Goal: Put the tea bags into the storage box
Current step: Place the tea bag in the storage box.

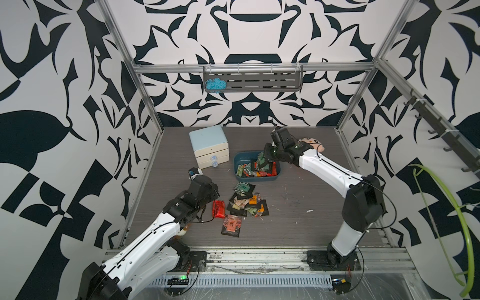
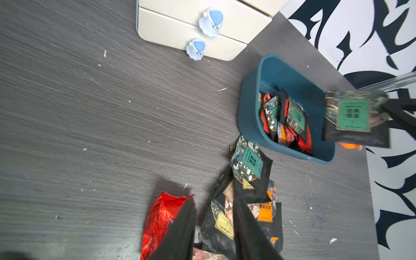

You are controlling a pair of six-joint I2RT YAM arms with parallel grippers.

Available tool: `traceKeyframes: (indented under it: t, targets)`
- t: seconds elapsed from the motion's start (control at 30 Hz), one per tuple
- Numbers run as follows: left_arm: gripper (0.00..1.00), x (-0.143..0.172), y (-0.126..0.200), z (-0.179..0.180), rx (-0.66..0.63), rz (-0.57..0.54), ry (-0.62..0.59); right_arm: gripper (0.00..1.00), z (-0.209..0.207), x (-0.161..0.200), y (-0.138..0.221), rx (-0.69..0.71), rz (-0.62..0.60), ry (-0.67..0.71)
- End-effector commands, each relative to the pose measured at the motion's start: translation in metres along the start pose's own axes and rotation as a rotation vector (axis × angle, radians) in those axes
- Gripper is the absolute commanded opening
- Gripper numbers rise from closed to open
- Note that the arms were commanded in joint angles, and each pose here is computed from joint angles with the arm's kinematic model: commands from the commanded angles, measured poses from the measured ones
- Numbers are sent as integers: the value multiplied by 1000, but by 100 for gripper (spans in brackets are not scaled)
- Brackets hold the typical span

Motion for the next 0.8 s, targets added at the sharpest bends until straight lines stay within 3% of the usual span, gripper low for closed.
traceKeyframes:
  t: [0.0,0.23,0.4,0.47,0.63,0.77]
  targets:
    - [33,9,-4,9,-43,21,14,0,21,-14,4,-91,-18,16]
    - [33,9,-11,4,-31,59,40,0,5,-2,-34,-8,52,-14]
    - [34,8,-14,3,-44,72,42,0,-11,-3,-42,84,63,-25]
    - [34,8,-14,4,-63,78,45,7,-16,-10,-38,121,51,-15]
    - [34,0,-13,3,-125,86,23,38,-20,-37,0,256,-5,106]
    - [35,-8,-14,-7,-85,84,8,41,-18,-57,60,375,-131,223]
Point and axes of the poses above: each gripper's point midway between its finger pads, its own y axis back along the fingers, its own z axis along the line the jaws close on, x = y × z, the point moved 9 cm from there along y, back along the fingers, and after that the axes turned 13 degrees about -y, right-handed, at the moved point
